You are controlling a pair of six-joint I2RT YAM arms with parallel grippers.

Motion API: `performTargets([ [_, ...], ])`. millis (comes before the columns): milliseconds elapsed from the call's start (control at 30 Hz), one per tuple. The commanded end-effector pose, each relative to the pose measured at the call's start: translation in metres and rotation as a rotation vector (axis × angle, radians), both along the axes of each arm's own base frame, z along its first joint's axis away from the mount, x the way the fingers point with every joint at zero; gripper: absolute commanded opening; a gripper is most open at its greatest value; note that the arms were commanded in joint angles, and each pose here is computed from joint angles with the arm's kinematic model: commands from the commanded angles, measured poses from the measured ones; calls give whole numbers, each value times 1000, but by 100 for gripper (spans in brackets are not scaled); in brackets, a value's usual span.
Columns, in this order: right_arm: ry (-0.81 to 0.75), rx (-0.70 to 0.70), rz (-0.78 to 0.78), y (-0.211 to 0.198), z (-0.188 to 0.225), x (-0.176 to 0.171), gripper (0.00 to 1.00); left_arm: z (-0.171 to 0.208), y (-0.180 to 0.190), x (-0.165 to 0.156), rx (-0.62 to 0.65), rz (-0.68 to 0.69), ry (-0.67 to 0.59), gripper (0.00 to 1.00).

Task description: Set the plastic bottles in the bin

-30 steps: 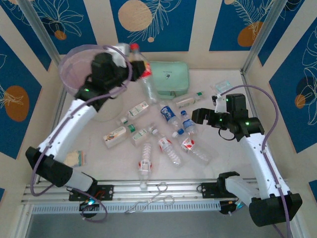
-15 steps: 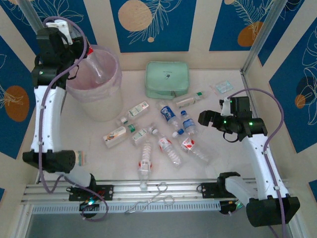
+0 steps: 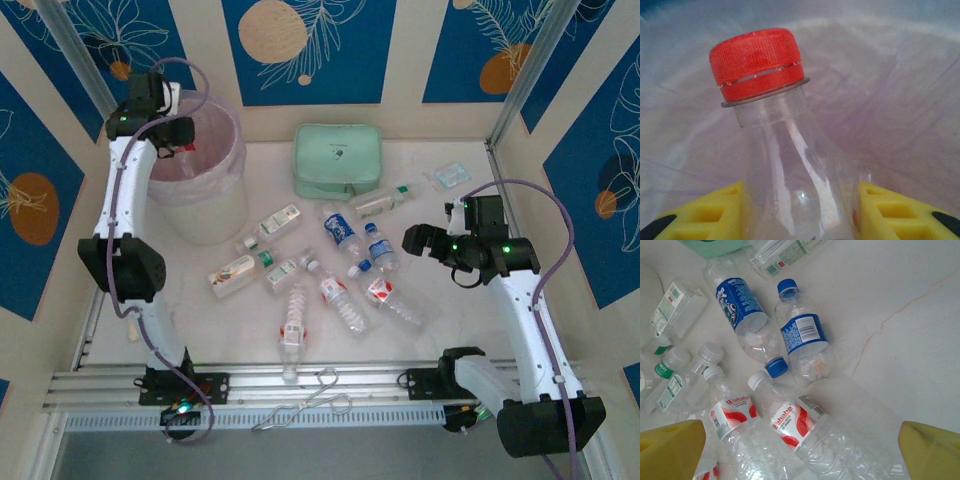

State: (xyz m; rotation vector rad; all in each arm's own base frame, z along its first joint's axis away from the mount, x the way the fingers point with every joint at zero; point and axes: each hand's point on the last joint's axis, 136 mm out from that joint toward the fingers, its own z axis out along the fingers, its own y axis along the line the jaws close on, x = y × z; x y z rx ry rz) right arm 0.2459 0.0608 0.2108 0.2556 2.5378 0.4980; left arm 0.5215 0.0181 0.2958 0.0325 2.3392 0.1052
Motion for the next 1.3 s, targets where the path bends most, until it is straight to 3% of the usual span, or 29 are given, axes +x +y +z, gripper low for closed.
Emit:
performTargets([
  [0, -13, -8, -29, -4, 9, 3, 99, -43, -3, 2, 4, -47, 89, 0],
  [400, -17, -8, -52, -7, 7, 5, 99, -147, -9, 7, -11, -66, 226, 0],
  [533, -17, -5, -61, -7, 8, 5, 99, -168, -9, 10, -15, -59, 239, 47],
  [633, -13, -11, -73, -9, 9, 4, 99, -170, -11, 11, -31, -59, 233, 69],
  [767, -1, -52, -146, -22, 8, 3, 99, -149, -10, 9, -21, -57, 191, 90],
  [933, 35, -61, -231, -32, -2, 6, 99, -97, -7, 4, 2, -57, 106, 96],
  [1067, 126, 5, -391, -36, -7, 4, 99, -54, -2, -6, 28, -30, 42, 98],
  [1133, 167, 18, -349, -27, -6, 1, 99, -31, 4, -14, 59, -16, 7, 99],
  [1267, 193, -174, -194, -19, -13, -18, 99, 11, 15, -34, 120, 20, -50, 99],
])
